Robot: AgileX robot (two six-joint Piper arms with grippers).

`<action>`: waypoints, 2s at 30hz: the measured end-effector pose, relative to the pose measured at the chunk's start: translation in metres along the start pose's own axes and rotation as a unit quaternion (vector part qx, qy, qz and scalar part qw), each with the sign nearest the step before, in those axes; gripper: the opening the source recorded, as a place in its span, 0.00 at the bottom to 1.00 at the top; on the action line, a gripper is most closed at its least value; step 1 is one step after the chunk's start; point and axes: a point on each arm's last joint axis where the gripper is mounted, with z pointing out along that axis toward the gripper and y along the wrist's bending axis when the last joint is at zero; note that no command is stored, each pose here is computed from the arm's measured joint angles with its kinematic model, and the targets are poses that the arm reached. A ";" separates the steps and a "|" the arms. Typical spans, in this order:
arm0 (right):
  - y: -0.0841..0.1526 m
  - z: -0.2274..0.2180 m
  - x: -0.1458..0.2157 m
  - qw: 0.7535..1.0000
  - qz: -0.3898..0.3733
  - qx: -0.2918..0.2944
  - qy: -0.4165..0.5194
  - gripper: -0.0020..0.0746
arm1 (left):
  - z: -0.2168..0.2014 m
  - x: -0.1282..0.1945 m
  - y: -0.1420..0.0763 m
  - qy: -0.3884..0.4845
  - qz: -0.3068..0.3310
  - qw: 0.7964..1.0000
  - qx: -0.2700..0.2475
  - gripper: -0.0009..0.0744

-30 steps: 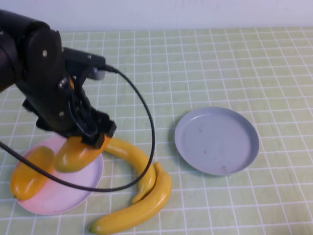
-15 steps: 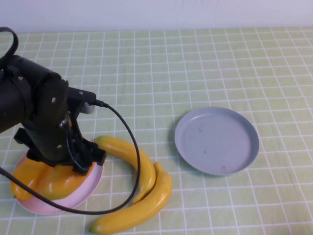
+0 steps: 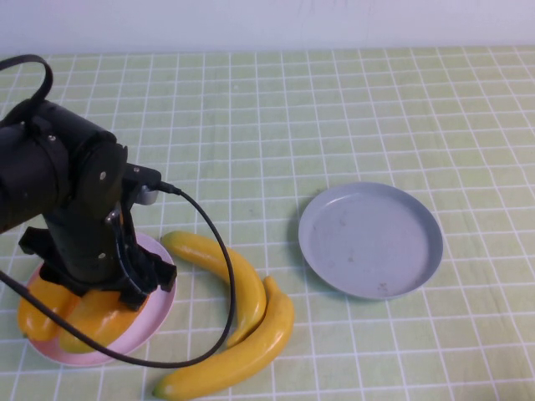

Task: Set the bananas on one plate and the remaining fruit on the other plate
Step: Put one type of fruit in the left plate, then put another type of fruit in the right plate

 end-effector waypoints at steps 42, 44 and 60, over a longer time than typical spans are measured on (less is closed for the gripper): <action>0.000 0.000 0.000 1.000 0.000 0.000 0.000 0.01 | -0.079 0.160 0.045 -0.337 -0.055 0.938 0.053 0.02; 0.000 0.000 0.000 1.000 0.000 0.000 0.000 0.01 | -0.080 0.163 0.046 -0.338 -0.067 0.937 0.056 0.02; 0.000 0.000 0.000 1.000 0.000 0.000 0.000 0.01 | -0.034 0.202 0.051 -0.609 -0.045 0.792 0.003 0.02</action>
